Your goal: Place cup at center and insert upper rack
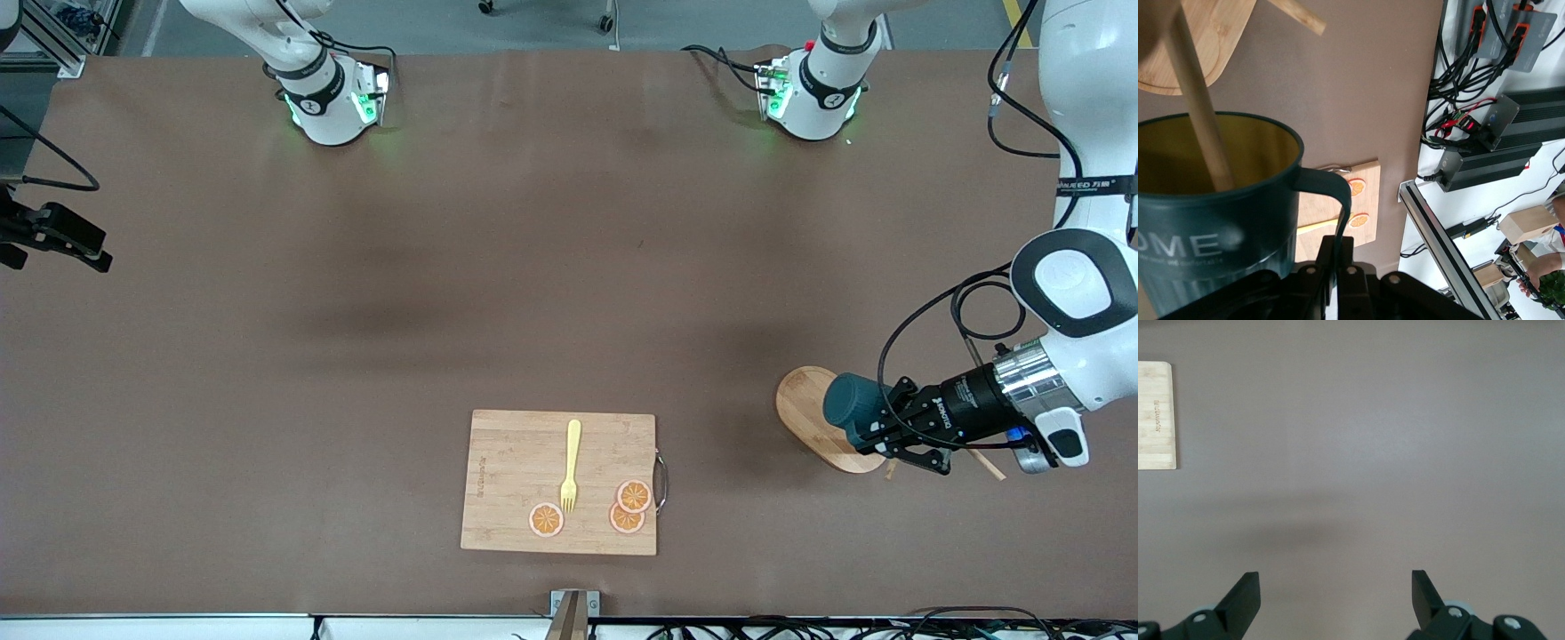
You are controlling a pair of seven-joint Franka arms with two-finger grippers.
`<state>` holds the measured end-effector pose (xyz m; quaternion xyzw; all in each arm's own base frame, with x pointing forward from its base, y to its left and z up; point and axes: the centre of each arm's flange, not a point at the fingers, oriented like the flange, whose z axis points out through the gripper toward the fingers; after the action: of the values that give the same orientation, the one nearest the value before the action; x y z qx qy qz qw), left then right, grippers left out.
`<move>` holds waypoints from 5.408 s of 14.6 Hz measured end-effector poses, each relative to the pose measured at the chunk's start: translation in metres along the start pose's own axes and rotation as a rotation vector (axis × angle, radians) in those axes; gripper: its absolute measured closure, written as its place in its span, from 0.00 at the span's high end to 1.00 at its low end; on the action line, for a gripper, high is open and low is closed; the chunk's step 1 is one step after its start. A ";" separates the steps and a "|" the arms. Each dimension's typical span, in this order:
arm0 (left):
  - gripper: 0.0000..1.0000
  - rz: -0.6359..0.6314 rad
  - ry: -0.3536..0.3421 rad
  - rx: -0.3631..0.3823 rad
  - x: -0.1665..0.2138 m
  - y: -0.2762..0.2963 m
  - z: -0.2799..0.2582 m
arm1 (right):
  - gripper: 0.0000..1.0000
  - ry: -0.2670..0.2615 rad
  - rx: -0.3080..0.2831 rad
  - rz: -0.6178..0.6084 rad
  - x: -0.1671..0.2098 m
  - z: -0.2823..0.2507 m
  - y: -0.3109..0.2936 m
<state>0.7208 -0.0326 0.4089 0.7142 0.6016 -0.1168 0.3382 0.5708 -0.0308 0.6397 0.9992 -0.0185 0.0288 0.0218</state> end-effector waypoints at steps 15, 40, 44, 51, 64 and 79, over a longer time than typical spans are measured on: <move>0.43 -0.032 0.030 -0.040 0.030 0.002 -0.016 | 1.00 0.009 0.010 0.001 -0.037 0.002 0.003; 1.00 1.298 0.355 0.448 -0.165 -0.026 -0.194 | 1.00 -0.011 0.012 0.002 -0.044 0.004 0.004; 1.00 1.572 0.290 0.546 -0.147 -0.032 -0.214 | 1.00 -0.011 0.012 0.005 -0.044 0.004 0.006; 1.00 1.492 0.277 0.585 -0.158 -0.051 -0.242 | 1.00 -0.007 0.012 0.005 -0.043 0.003 0.006; 1.00 1.428 0.231 0.639 -0.172 -0.064 -0.238 | 1.00 -0.005 0.012 0.003 -0.043 0.003 0.004; 1.00 1.398 0.274 0.640 -0.179 -0.069 -0.250 | 1.00 0.004 0.013 -0.003 -0.042 0.002 0.001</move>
<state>0.5516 -0.0130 0.6737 0.9983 -0.0146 0.0449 0.0335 0.5289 -0.0304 0.6353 0.9993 -0.0166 0.0308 0.0156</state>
